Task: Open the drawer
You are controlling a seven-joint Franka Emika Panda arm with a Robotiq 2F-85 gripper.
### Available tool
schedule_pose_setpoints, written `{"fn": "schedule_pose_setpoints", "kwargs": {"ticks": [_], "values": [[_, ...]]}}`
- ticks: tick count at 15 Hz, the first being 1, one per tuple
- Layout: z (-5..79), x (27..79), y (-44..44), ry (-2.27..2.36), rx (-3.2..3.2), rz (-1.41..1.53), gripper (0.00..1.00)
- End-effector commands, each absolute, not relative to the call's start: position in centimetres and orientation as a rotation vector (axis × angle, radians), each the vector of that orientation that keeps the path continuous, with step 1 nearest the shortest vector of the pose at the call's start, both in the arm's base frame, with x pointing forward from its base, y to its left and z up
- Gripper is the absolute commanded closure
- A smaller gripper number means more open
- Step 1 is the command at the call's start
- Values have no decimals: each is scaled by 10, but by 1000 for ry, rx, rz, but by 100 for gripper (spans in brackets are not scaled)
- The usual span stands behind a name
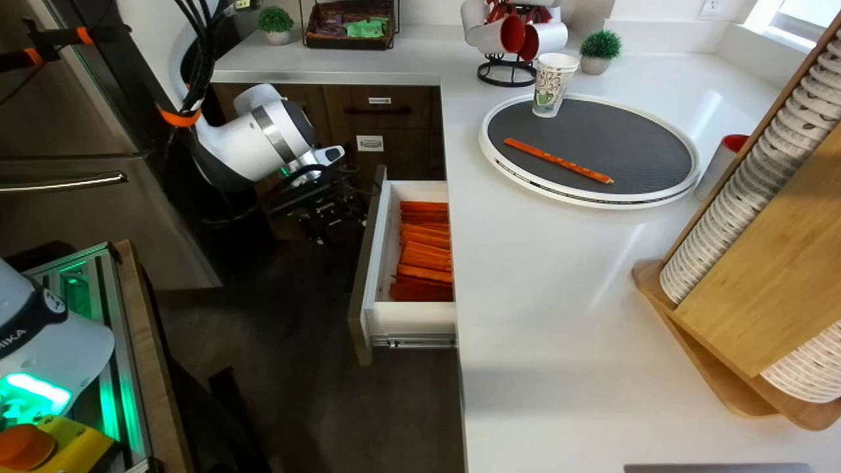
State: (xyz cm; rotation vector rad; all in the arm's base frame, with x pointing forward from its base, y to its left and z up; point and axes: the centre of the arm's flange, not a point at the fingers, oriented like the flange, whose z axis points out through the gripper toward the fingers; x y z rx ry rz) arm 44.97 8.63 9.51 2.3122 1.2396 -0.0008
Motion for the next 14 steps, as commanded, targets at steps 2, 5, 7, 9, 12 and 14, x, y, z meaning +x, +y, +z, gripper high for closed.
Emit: {"fn": "schedule_pose_setpoints", "kwargs": {"ticks": [2, 5, 7, 9, 12, 14], "values": [[84, 409, 129, 1223, 2206, 115, 0], [91, 391, 136, 1150, 2170, 192, 0], [103, 378, 143, 1095, 2144, 249, 0], [120, 371, 150, 1039, 2093, 309, 0], [145, 364, 170, 1002, 2039, 402, 0], [163, 357, 177, 982, 2058, 413, 0]]}}
